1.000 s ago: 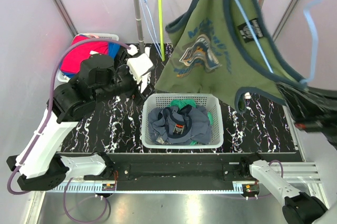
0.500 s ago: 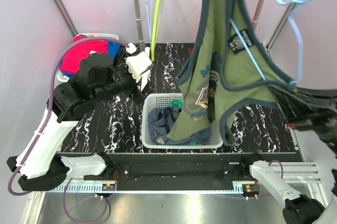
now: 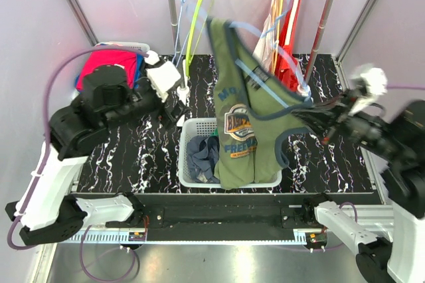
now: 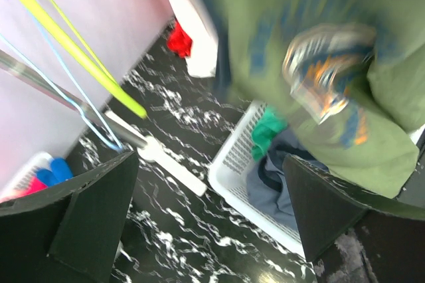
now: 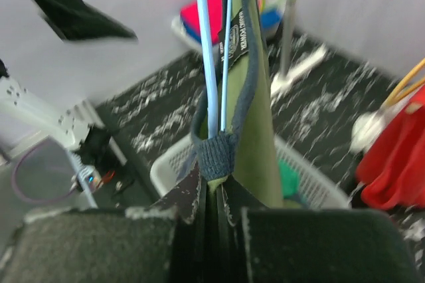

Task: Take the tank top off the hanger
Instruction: Pick up the hanger from the clothesline, then remove the tank top from the hanger.

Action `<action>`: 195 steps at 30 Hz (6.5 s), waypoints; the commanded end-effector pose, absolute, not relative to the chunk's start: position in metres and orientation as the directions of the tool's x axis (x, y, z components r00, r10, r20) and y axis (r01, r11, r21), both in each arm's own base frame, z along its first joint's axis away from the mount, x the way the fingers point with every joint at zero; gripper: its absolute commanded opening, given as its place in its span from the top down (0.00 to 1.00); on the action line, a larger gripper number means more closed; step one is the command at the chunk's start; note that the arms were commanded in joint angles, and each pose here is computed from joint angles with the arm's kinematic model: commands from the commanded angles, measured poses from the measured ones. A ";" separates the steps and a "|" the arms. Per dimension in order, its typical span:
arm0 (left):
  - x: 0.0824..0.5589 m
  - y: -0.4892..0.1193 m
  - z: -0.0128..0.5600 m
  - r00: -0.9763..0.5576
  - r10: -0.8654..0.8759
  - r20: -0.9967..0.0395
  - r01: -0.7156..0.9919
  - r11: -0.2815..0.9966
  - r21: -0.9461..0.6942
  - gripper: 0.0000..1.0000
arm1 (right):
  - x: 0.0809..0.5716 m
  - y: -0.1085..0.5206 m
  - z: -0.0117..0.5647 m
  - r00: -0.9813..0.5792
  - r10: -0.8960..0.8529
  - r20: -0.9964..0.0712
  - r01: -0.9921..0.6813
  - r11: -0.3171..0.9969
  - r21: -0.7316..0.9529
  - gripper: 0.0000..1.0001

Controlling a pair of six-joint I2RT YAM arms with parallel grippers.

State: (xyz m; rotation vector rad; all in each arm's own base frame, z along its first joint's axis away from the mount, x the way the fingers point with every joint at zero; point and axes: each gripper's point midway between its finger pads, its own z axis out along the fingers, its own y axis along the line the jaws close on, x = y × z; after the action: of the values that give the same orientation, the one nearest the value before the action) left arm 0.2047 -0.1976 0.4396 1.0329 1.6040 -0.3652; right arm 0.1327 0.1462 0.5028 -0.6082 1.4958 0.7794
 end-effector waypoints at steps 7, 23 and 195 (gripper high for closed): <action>0.155 -0.205 0.482 0.267 0.389 -0.881 0.868 0.301 0.396 0.05 | 0.157 0.159 0.409 -0.304 -0.101 -0.947 -0.786 0.588 0.190 1.00; 0.196 -0.289 0.500 0.358 0.269 -0.894 0.899 0.158 0.408 0.01 | 0.113 0.174 0.392 -0.258 -0.165 -0.952 -0.895 0.413 0.171 1.00; 0.191 -0.187 0.498 0.350 0.458 -0.817 0.756 0.377 0.535 1.00 | 0.226 0.128 0.274 -0.433 0.126 -0.892 -0.365 0.881 0.302 0.97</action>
State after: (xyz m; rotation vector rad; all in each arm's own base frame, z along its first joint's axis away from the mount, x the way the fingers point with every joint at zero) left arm 0.1966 -0.1873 0.4777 1.2910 1.3416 -0.2576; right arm 0.2295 0.1305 0.2767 -0.1047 1.9451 0.5927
